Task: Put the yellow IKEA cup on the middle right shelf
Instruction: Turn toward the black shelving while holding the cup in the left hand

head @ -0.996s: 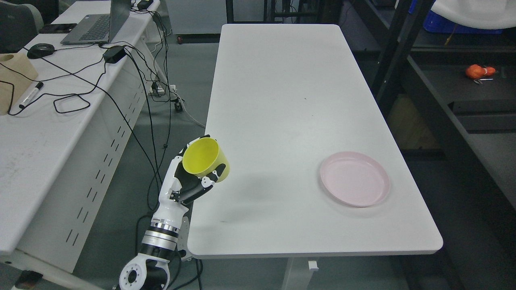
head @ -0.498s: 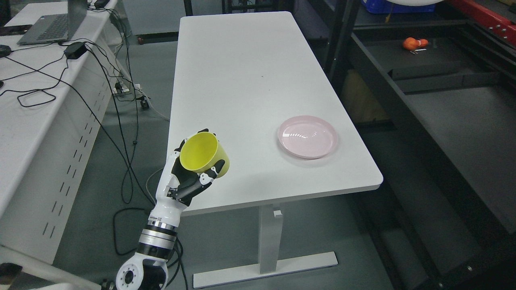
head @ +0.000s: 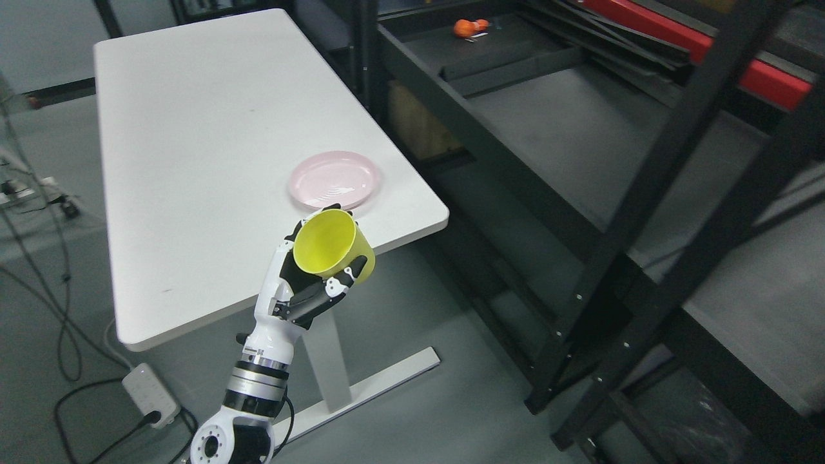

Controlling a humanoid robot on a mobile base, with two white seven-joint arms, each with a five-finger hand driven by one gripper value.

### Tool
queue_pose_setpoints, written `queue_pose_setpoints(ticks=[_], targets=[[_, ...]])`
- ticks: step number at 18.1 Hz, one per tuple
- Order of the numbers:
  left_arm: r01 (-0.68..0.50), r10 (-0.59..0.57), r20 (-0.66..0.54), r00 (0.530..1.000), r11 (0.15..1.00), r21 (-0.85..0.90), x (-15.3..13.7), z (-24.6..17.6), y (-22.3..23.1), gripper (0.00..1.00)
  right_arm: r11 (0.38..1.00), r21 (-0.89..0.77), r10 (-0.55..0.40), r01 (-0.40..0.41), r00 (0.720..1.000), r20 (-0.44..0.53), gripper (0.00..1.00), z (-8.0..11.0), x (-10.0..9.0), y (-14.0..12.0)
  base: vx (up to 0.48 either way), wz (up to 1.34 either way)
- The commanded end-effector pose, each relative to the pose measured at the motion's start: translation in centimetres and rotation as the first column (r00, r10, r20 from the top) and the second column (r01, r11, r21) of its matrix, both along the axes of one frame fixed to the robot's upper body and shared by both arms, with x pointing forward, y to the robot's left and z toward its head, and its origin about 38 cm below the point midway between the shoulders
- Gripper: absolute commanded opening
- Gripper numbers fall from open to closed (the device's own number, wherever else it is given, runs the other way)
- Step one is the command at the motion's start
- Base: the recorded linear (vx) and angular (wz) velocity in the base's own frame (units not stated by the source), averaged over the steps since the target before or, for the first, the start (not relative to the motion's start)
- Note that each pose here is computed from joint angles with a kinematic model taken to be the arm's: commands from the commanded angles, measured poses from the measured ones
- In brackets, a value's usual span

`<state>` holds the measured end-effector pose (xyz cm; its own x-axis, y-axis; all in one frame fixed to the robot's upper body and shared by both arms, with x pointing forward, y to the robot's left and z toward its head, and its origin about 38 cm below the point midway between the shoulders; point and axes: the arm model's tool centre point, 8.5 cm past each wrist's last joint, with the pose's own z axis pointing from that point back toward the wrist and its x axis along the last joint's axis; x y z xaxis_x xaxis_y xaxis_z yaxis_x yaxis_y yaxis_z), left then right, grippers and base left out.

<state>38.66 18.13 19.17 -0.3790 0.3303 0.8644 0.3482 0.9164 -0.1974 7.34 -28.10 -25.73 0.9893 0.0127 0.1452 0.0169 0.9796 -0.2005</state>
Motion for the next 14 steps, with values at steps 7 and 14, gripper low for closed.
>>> queue_pose_setpoints(ticks=[7,14], targets=[[0.079,-0.079,0.031,0.996,0.997,0.015,-0.8,-0.2,-2.8,0.02,1.000,-0.012,-0.008,0.008,1.000,-0.014,0.99,0.0,-0.9,-1.0,-0.188,-1.04],[0.090,-0.091,0.040,0.995,0.996,0.016,-0.9,-0.1,-3.2,0.02,1.000,-0.012,-0.008,0.008,1.000,-0.014,0.99,0.0,-0.9,-1.0,-0.135,-0.91]])
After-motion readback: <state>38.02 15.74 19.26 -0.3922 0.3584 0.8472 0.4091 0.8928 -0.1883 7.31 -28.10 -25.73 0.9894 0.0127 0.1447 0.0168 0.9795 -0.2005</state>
